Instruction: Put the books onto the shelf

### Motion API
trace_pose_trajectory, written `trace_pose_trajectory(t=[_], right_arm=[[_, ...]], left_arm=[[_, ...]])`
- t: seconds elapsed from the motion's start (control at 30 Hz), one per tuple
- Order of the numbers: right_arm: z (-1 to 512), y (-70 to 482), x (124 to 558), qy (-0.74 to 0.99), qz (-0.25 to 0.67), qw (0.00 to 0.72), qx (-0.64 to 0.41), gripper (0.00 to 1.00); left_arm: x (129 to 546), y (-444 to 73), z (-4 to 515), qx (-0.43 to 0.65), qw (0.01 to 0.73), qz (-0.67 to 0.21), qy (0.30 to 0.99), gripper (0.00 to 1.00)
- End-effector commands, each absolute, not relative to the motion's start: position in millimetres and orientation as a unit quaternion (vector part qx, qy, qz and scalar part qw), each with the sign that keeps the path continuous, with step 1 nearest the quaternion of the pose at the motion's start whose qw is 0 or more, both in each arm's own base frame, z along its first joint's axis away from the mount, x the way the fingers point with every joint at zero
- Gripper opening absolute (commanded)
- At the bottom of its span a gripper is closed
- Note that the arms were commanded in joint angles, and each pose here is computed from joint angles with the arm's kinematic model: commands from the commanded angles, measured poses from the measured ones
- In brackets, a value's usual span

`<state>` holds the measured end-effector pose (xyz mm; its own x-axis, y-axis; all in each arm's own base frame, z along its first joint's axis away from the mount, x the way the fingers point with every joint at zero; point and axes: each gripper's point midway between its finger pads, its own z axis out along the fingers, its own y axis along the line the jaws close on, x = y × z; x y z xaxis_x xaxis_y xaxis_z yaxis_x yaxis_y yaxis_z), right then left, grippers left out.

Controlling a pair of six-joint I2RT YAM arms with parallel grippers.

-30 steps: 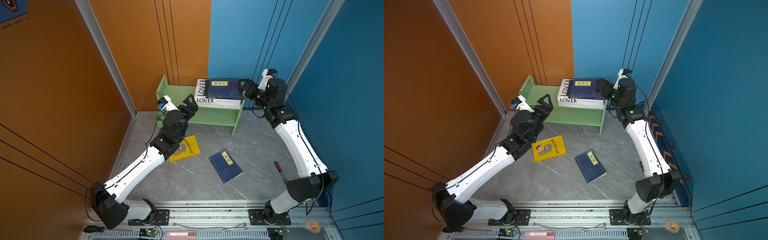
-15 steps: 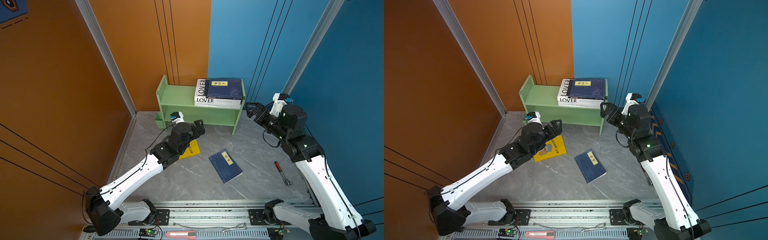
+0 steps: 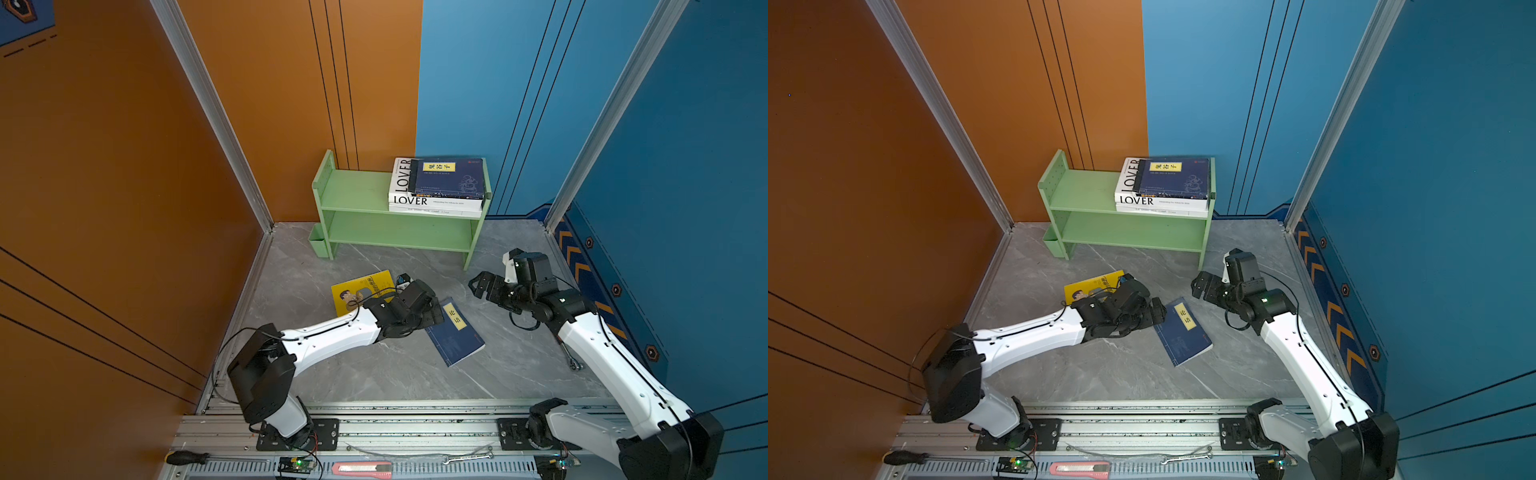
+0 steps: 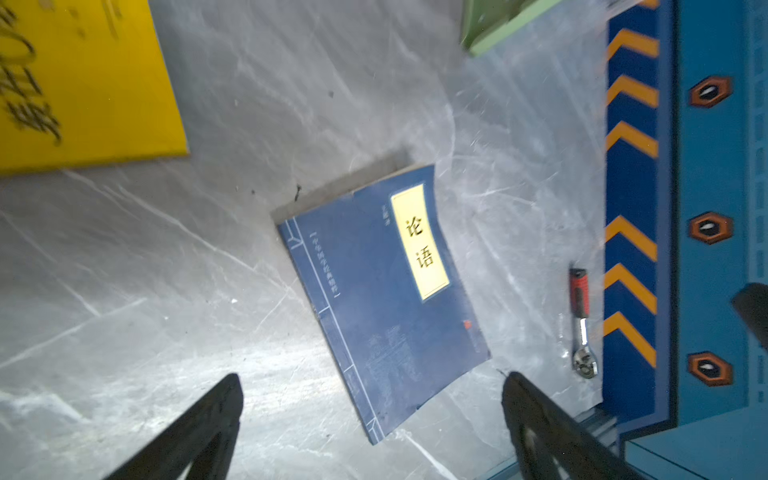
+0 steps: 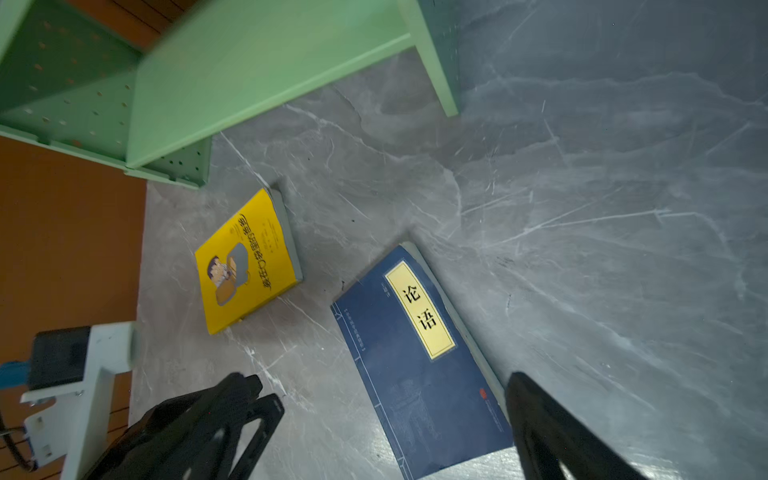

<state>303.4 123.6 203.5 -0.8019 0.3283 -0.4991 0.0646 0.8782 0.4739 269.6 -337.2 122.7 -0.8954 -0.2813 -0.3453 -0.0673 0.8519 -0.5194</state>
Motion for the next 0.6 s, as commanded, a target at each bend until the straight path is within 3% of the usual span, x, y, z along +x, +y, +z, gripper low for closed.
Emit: trace_pose_trajectory(t=[0.0,0.13,0.3,0.57], right_arm=[[177,128,292,0.943,0.205,0.255,0.06,0.96],[149,137,290,0.952,0.201,0.225,0.045,0.86],[117,136,293,0.963,0.163,0.211,0.042,0.81],[70,138,304,0.976,0.12,0.178,0.042,0.65]], left_arm=[[259,-358,108,-0.091,0.162,-0.263,0.947,0.98],[257,-372,86,-0.104,0.14,-0.272,0.946,0.99],[261,-382,72,-0.14,0.139,-0.307,0.931,0.99],[258,-377,54,-0.17,0.137,-0.304,0.927,0.97]])
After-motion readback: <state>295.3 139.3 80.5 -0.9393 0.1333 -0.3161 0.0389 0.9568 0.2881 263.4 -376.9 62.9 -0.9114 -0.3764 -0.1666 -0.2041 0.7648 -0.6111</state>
